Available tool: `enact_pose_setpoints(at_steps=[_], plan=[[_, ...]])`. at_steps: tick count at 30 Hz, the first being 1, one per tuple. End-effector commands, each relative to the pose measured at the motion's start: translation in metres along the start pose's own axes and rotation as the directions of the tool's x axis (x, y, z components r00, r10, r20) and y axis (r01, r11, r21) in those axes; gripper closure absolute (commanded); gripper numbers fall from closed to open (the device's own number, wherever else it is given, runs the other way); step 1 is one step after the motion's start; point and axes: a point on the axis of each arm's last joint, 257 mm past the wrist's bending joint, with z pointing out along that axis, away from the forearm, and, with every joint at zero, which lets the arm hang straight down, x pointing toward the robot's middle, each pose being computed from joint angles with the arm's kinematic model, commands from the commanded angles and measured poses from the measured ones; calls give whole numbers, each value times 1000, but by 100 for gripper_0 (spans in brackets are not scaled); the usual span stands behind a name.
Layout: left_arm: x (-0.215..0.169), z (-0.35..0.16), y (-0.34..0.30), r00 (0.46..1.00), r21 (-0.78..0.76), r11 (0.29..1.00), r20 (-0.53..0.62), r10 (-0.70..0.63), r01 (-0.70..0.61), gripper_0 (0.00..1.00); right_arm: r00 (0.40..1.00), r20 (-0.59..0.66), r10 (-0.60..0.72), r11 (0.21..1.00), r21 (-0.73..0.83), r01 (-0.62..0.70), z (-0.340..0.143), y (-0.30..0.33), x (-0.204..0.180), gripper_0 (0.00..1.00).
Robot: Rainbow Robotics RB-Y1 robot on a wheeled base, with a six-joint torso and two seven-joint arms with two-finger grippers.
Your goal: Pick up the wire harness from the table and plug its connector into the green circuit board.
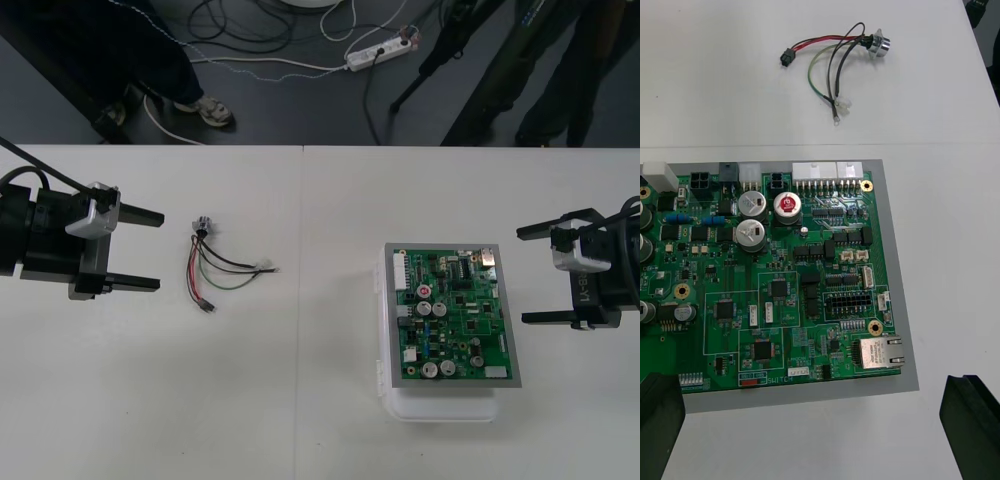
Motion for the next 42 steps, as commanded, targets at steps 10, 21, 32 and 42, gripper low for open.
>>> enact_pose_setpoints(at_steps=[10, 21, 32, 42], plan=[[0, -5, -8, 998, 7, 998, -6, 62, -62, 21, 1000, 1, -14, 1000, -12, 14, 5, 6, 2, 0], [15, 9, -27, 999, 30, 999, 34, -36, 35, 21, 1000, 1, -14, 1000, -12, 14, 5, 6, 2, 0], [17, -4, -14, 999, 19, 999, -10, 32, -32, 21, 1000, 16, 25, 999, -39, -25, 15, 18, 6, 0], [17, -16, -4, 995, 16, 996, -48, 90, -89, 21, 999, 16, 27, 999, -44, -27, 17, 19, 7, 0]])
